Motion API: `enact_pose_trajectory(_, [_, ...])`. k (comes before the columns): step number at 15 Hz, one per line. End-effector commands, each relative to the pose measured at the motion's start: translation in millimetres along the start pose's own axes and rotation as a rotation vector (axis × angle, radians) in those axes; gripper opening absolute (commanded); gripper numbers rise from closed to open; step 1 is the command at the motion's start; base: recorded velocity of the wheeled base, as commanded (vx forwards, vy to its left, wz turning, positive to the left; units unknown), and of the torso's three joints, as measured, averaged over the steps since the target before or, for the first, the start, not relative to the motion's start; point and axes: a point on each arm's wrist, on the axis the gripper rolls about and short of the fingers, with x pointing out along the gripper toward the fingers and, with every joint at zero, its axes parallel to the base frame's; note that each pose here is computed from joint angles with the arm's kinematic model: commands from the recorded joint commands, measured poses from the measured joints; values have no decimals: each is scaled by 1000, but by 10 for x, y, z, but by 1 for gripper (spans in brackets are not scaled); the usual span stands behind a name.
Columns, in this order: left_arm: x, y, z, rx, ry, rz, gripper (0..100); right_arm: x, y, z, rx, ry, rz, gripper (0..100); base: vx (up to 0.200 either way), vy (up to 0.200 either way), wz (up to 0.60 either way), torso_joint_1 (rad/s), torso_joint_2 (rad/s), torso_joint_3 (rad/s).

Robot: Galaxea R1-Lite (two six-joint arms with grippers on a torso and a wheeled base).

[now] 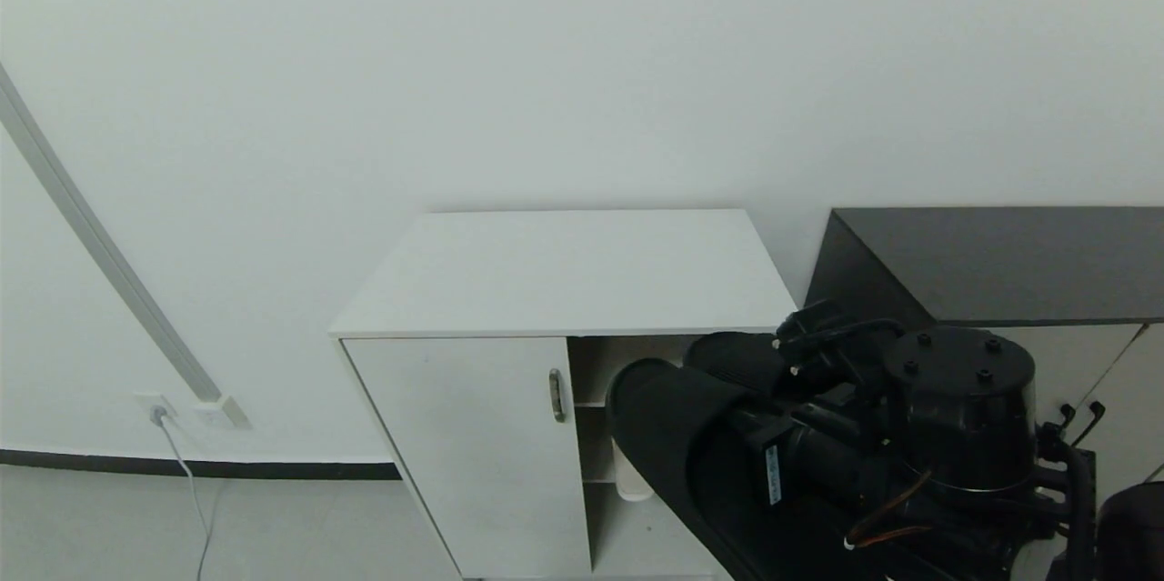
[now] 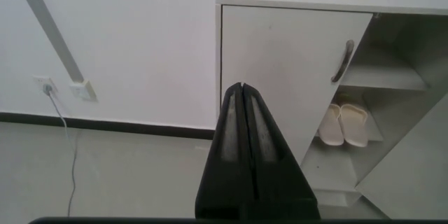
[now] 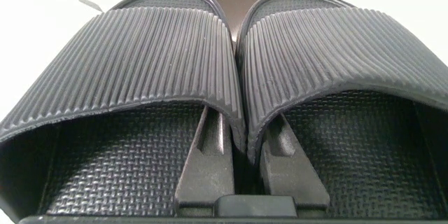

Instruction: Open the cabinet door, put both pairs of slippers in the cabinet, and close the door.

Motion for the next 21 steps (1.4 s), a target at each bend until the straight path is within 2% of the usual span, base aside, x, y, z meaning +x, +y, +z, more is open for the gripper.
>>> enact_pose_trajectory(1, [1,0,-2,0,1,-1,0,2,-1,-5,-1,1,-1,0,0,0,0,-173,393,222])
enact_pose_trajectory(21, [0,0,2,0,-1,-3,0,6,9,-44,-8,15,3,0,0,0,0,-195,507,312])
